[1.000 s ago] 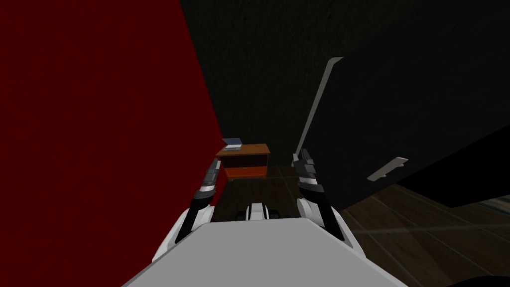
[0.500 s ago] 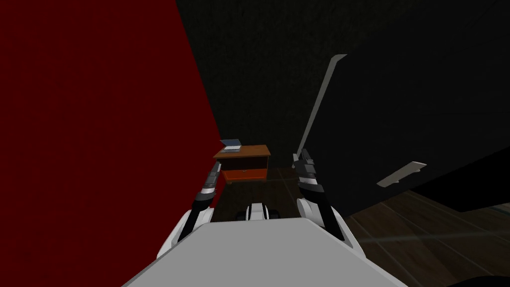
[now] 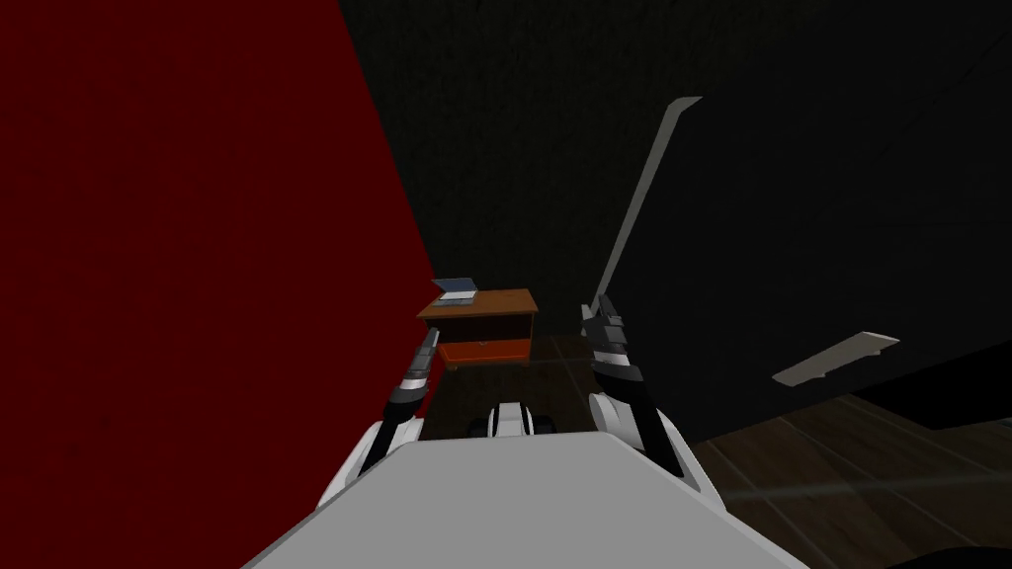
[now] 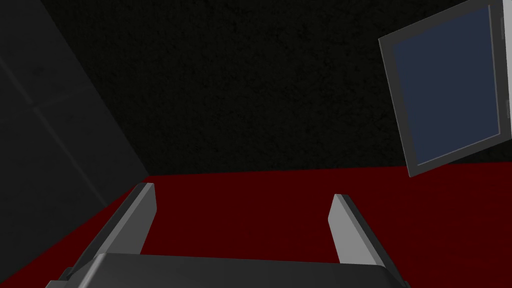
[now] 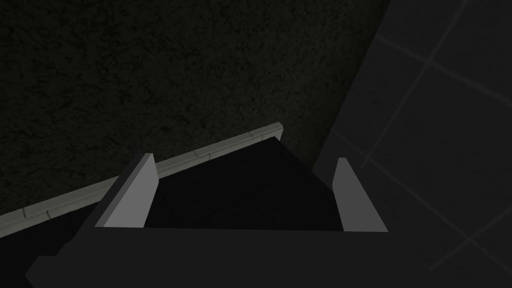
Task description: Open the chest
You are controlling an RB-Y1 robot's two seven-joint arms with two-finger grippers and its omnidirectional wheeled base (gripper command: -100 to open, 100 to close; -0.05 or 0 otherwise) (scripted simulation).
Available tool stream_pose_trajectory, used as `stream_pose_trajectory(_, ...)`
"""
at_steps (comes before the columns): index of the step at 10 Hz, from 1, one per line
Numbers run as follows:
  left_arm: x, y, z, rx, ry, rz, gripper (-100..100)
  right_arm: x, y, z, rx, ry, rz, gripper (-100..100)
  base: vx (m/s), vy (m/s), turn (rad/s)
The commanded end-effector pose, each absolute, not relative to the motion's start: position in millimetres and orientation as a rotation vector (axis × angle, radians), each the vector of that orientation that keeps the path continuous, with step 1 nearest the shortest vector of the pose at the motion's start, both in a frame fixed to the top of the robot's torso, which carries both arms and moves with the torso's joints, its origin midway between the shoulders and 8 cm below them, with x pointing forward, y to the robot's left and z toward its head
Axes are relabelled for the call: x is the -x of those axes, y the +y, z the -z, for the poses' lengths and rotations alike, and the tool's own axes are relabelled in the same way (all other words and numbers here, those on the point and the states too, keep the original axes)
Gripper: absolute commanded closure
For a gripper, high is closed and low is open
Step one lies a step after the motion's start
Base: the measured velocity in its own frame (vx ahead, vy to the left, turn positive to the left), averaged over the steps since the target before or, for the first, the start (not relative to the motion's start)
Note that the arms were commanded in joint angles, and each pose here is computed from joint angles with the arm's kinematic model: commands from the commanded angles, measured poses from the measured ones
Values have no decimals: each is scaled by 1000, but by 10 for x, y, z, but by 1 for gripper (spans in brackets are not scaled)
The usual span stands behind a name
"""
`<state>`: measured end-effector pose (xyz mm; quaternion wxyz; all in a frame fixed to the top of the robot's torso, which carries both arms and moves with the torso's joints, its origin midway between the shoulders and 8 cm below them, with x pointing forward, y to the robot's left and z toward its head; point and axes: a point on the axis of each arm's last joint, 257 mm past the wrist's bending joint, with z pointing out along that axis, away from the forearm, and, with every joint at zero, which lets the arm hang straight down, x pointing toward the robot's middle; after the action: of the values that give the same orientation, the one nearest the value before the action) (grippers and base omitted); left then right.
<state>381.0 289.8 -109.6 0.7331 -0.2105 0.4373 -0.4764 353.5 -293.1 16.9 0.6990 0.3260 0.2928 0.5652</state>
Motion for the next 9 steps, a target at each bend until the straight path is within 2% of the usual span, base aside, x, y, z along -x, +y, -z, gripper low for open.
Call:
stream_pose_trajectory(1, -3803, 2952, 1301, 468, 981, 1038, -100, -3535, -2931, -169, -726, 652, -1259, 0, 111, -15, -11)
stream_pose_trajectory(9, -3758, 3085, 1845, 497, 1033, 1013, -100, -3535, -2931, -169, -726, 653, -1259, 0, 94, -5, -7)
